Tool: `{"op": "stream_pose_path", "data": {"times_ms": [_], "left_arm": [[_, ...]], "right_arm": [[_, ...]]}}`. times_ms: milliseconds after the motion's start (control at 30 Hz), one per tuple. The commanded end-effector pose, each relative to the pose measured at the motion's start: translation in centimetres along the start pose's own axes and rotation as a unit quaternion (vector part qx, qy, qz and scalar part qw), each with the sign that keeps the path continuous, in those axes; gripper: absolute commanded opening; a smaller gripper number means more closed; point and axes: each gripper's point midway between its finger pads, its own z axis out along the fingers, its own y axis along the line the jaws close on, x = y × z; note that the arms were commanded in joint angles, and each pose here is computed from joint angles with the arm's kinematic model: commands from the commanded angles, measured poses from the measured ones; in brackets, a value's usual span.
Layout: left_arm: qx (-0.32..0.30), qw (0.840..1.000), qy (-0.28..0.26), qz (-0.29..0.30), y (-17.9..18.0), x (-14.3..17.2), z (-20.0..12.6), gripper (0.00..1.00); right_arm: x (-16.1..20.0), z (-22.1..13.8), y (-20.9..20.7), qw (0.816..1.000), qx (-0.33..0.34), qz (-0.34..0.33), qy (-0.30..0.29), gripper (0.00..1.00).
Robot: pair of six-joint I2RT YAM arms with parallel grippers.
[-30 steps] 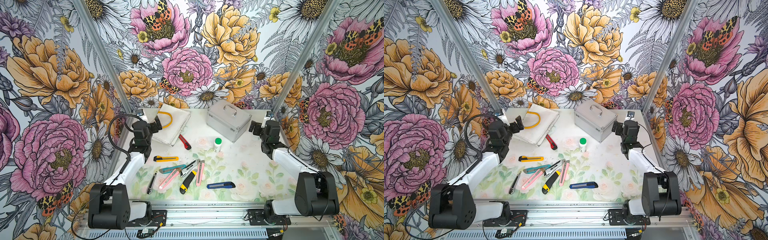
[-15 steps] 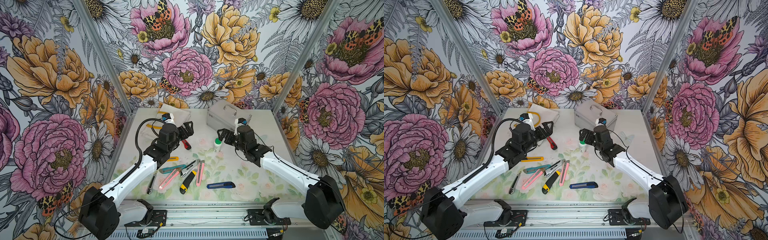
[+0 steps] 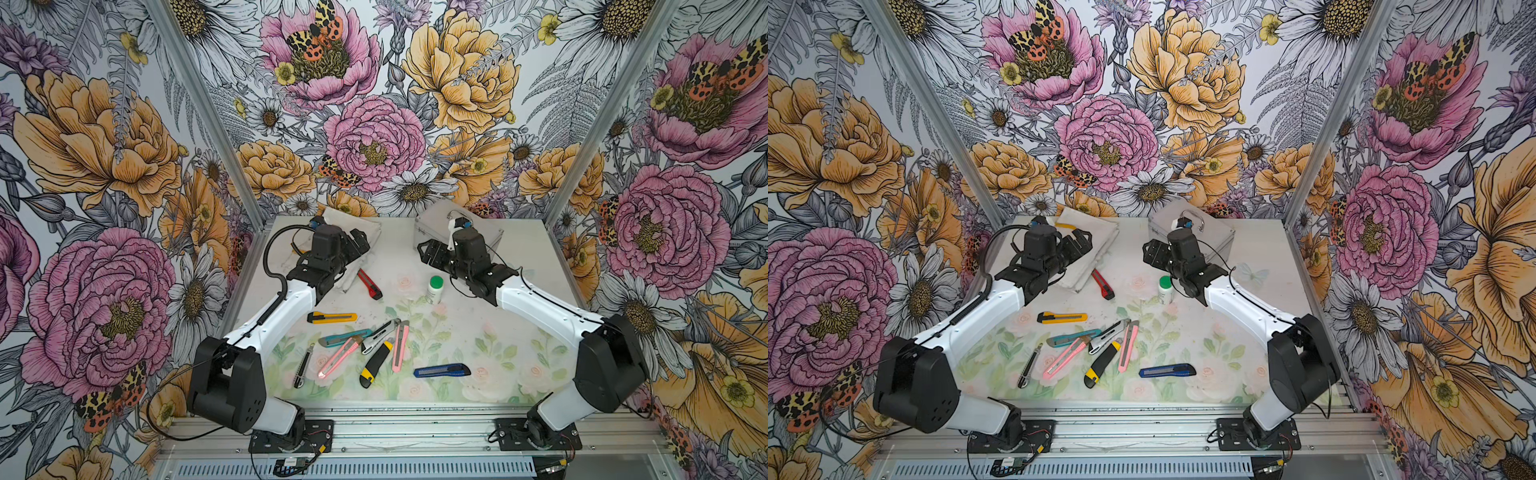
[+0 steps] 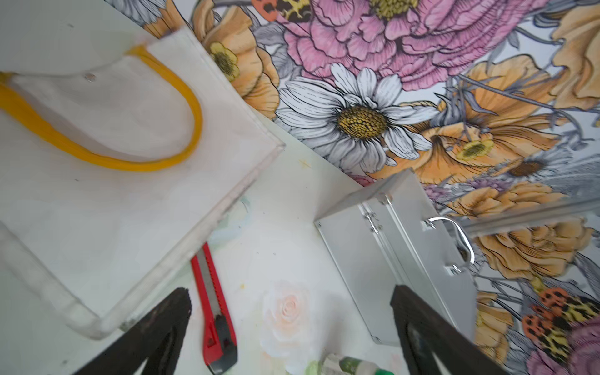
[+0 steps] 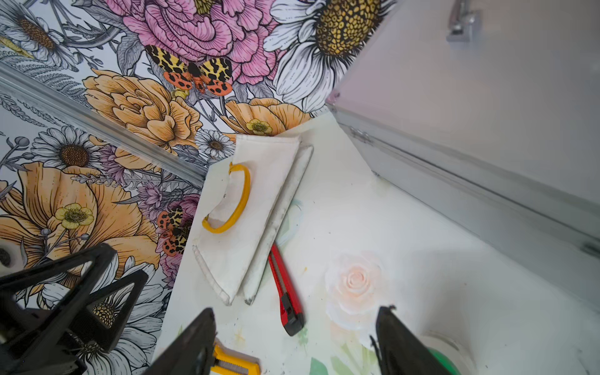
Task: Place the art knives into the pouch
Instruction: Open the pouch at the center of the board.
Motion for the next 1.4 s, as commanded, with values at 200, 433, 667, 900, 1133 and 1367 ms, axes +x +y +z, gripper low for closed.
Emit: {"op": "stream_pose_path", "data": {"times_ms": [200,433,667,900,1133,1367], "left_arm": [[-0.099,0.982,0.05,0.155,7.4,-3.0,9.0,0.93],[-0.084,0.958,0.149,0.231,9.2,-1.3,15.2,0.85],[-0.103,0.937,0.193,0.273,11.3,0.3,17.7,0.83],[-0.12,0.926,0.232,0.274,13.8,2.3,19.1,0.59],[-0.109,0.931,0.22,0.27,12.6,0.8,18.3,0.12],[-0.078,0.938,0.157,0.298,7.9,-4.4,14.6,0.01]], "right_arm": [[-2.2,5.5,2.8,1.0,-0.015,-0.018,0.006,0.77],[-2.9,4.8,1.9,0.999,0.013,-0.024,-0.018,0.77],[-2.6,4.2,0.5,0.999,0.039,-0.024,-0.024,0.77],[-2.4,4.1,-0.4,0.998,0.057,-0.023,-0.025,0.76],[-2.8,4.2,-0.1,0.998,0.055,-0.029,-0.029,0.75],[-3.8,4.4,1.4,0.998,0.035,-0.043,-0.033,0.74]]}}
